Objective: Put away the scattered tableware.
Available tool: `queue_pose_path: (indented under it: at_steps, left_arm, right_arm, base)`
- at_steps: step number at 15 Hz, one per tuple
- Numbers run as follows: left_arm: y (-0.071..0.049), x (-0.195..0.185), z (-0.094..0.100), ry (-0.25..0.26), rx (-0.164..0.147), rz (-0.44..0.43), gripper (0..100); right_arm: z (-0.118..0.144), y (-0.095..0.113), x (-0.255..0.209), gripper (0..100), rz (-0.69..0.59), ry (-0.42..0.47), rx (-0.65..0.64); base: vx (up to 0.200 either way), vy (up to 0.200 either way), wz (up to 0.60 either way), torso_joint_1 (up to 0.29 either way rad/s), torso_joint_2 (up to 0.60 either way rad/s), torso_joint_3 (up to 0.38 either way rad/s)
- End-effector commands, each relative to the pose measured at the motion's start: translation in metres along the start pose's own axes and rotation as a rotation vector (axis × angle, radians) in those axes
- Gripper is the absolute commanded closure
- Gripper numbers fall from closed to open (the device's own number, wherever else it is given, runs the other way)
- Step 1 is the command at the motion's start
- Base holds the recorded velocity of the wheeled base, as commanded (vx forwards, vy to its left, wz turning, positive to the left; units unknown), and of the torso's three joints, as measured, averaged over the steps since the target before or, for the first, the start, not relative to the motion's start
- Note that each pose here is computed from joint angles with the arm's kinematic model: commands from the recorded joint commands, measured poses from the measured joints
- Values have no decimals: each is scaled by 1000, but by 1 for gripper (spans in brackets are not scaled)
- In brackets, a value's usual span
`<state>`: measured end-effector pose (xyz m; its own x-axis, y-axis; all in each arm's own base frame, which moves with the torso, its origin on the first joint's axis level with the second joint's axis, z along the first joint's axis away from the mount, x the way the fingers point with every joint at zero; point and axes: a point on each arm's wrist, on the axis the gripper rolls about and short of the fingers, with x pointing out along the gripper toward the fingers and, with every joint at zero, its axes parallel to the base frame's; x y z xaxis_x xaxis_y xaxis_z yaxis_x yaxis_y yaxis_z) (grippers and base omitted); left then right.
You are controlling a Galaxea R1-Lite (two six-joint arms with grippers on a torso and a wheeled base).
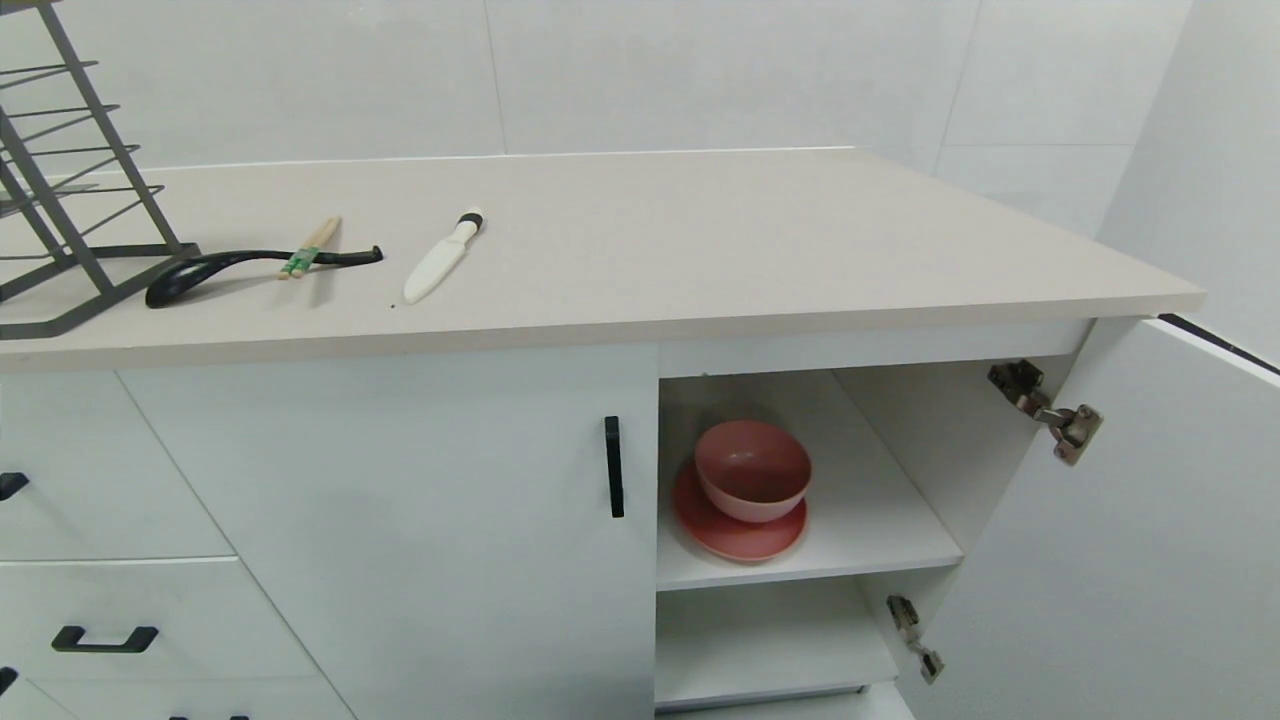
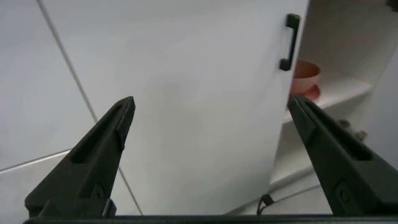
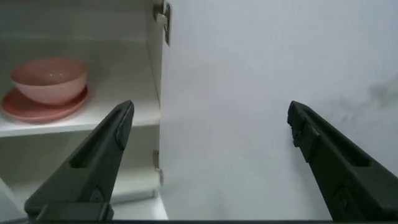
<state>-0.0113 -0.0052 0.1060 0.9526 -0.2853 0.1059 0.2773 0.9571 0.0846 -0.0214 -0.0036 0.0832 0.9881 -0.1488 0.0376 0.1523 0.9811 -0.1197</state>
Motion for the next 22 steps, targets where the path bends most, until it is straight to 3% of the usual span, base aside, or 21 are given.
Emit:
queue_pose_path:
  at_steps: [1,3,4,5,6,9,12,19,22]
  left_arm:
    - [-1,-7,-2,-51,10,68,0]
    - [-2,-12,-9,-39,9,109,0]
    - [-4,-14,-17,-2,5,118,0]
    - [-4,-15,-25,77,1,119,0]
    - [-3,-15,-30,130,-21,172,0]
    - [-2,-15,-29,118,-59,247,0]
    - [-2,-15,-29,114,-72,237,0]
    - [-2,-15,-29,116,-72,237,0]
    - [-2,-15,-29,116,-69,237,0]
  right_arm:
    - [0,1,-2,0,36,-28,6]
    - [-1,3,-3,0,115,-16,9]
    - [-1,3,-3,0,136,-1,9]
    - [-1,3,-4,0,154,7,10]
    - [0,3,-4,0,164,9,12]
    - [-1,5,-4,0,225,7,28]
    - [-2,6,-4,0,260,1,33]
    - [-4,6,-3,0,251,-4,47]
    - [-6,5,-3,0,210,21,119]
  base:
    - [0,0,0,0,0,0]
    - [0,0,0,0,0,0]
    - [0,0,0,0,0,0]
    - [0,0,0,0,0,0]
    - [0,0,0,0,0,0]
    - [0,0,0,0,0,0]
    - [0,0,0,0,0,0]
    - [0,0,0,0,0,0]
    - [0,0,0,0,0,0]
